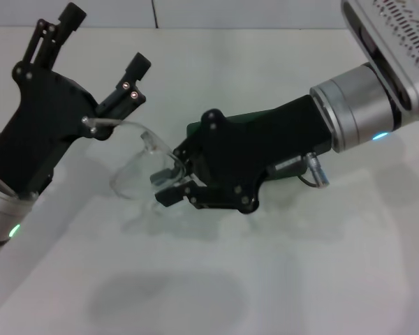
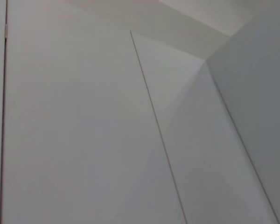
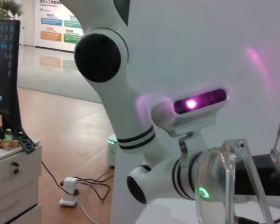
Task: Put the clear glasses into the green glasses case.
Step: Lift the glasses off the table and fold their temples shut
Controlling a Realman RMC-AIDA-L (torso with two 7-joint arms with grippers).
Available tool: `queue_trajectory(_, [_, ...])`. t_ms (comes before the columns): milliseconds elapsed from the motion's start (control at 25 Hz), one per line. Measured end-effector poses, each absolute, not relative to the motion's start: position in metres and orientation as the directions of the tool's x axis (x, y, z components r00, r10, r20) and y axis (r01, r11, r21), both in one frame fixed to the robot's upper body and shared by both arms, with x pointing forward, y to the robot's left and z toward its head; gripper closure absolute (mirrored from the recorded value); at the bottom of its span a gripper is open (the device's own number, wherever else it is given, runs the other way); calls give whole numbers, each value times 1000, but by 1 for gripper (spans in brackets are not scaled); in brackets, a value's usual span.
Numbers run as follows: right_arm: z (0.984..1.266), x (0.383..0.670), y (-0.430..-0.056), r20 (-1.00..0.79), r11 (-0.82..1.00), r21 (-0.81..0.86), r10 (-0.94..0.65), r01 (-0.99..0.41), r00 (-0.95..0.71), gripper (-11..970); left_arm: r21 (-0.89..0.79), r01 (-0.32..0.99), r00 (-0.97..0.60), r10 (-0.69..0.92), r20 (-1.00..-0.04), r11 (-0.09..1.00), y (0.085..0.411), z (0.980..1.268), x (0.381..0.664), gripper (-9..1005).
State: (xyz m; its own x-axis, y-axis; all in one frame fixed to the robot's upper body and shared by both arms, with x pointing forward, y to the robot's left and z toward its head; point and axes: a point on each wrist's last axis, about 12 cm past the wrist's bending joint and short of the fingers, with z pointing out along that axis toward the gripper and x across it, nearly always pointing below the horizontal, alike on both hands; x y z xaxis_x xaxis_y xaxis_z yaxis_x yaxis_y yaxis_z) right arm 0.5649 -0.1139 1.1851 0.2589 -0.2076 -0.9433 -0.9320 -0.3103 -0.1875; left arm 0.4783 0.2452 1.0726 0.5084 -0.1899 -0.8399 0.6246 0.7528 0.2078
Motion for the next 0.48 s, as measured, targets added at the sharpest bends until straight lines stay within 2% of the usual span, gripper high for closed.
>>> queue_trajectory(480, [1184, 567, -113, -944, -288, -188, -209, -939, 254, 821, 215, 652, 505, -204, -839, 727, 240, 1074, 480, 102])
